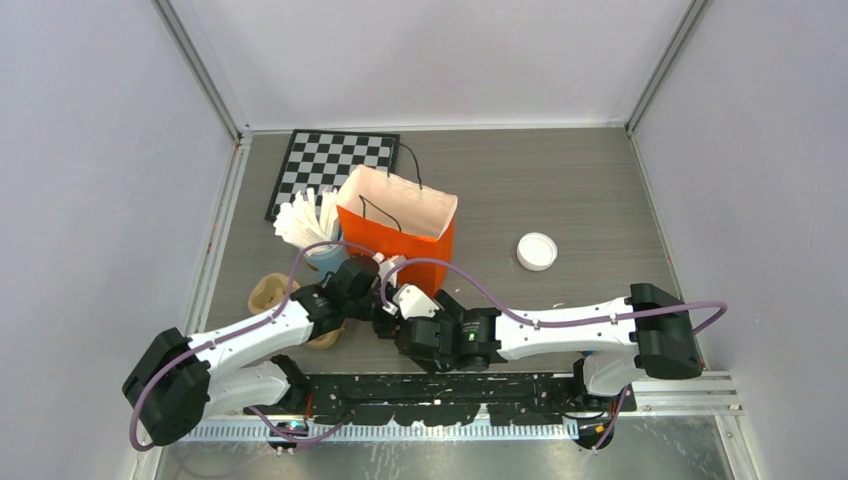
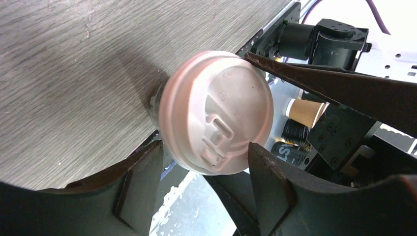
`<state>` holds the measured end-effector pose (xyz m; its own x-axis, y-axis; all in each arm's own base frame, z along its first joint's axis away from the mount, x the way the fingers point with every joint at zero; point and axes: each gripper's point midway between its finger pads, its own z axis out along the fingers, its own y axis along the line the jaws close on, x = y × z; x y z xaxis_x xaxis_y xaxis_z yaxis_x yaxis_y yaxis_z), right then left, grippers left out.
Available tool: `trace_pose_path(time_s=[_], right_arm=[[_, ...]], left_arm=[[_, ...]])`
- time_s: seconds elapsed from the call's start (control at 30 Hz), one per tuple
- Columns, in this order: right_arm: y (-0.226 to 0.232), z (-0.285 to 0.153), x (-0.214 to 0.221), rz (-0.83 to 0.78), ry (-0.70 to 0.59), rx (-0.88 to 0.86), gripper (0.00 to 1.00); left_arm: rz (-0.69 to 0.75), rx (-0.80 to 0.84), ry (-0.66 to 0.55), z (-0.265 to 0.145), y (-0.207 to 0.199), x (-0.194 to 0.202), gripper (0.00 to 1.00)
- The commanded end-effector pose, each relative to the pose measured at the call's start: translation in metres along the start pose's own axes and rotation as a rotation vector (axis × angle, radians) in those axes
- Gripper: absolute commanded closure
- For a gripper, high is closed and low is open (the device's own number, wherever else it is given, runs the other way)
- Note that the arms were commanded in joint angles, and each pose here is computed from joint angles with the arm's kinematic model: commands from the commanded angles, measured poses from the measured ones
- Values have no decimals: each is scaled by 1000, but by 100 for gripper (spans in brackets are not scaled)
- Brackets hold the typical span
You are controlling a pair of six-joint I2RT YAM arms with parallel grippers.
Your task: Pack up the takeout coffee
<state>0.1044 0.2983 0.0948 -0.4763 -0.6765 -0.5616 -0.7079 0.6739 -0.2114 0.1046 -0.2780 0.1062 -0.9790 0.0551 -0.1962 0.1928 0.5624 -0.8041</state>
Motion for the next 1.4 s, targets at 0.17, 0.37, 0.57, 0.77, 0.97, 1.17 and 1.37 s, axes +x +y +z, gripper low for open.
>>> trace_pose_path(time_s=[0.17,0.37,0.57,0.77,0.97,1.17,1.37], right_arm=[[-9,6,-10,23,-101,43,9],[-15,1,-2,31,-113,55,9],[-13,-2,-9,25,-149,40,10],[-7,3,-20,3,-186,34,11],[-2,6,-36,-15,-240,36,11],[-3,17,-46,-42,-300,79,11],[-7,25,-38,-37,-330,89,11]], left_arm=[[-9,65,7,7,-13,-4,33],[-37,77,2,9,-16,-5,34],[-57,62,-14,-3,-25,-7,32],[-86,-58,-76,-24,-16,-12,27],[-200,-28,-147,-39,-24,-26,26],[-203,-75,-191,-46,-21,-35,27],[-218,-155,-212,-55,-6,-38,27]])
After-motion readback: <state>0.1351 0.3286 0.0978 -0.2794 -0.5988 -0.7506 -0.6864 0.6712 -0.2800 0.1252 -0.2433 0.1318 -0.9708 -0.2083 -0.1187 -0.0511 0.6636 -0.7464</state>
